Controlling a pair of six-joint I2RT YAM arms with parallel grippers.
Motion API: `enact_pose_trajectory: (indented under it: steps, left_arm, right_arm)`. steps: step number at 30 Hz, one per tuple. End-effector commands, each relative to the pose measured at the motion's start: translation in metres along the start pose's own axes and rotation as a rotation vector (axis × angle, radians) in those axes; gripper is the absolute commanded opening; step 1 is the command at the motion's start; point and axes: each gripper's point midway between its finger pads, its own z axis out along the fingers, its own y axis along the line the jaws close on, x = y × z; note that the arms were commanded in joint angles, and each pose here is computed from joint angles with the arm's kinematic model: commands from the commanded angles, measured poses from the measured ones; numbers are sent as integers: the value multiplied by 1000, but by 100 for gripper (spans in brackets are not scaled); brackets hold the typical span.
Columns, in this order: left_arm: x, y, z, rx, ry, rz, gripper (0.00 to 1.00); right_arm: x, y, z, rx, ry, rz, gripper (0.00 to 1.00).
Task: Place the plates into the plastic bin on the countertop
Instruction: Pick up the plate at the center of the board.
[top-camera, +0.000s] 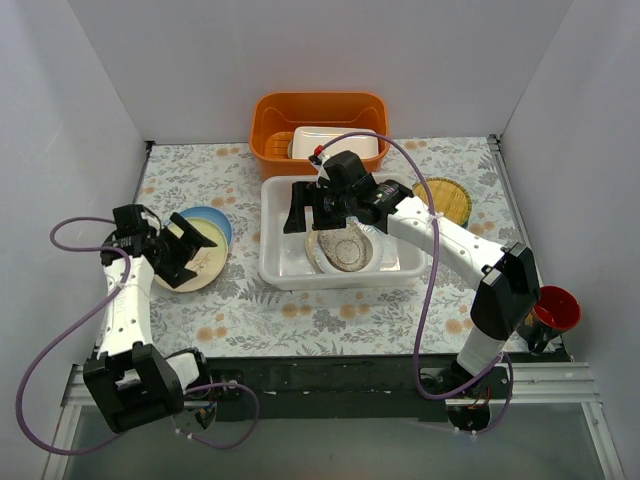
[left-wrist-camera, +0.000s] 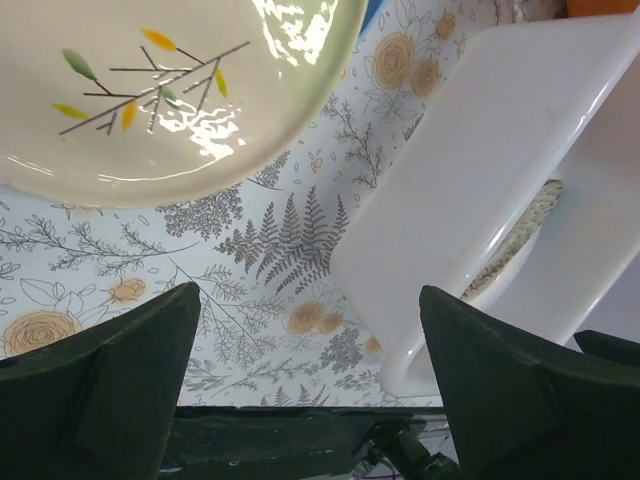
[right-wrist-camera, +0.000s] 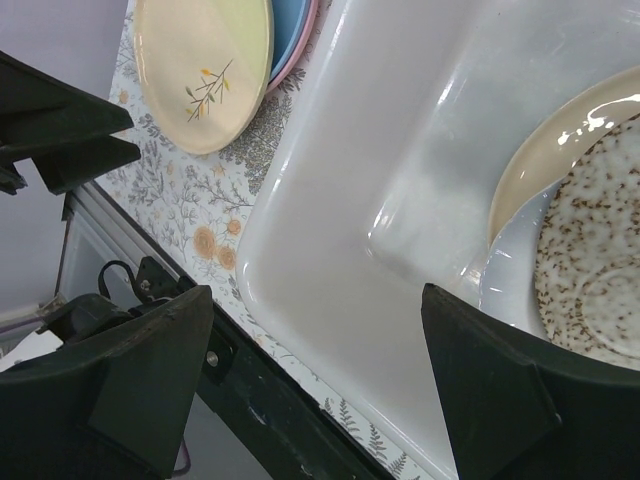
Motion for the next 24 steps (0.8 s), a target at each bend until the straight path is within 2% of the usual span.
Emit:
enact_pose_trajectory:
  steps: [1, 11, 18, 24]
  left_arm:
    - [-3, 10, -7, 126, 21, -37, 91]
    - [-23, 45, -4, 66, -79, -191, 90]
    - [-33, 51, -10, 50, -131, -223, 90]
    - [-39, 54, -10, 53, -149, -244, 90]
  right_arm:
    - [-14, 12, -11, -29, -46, -15, 92]
    - [-8, 36, 5, -78, -10, -39, 92]
    - [-3, 77, 26, -125, 29, -92, 92]
    - [8, 94, 50, -150, 78, -108, 91]
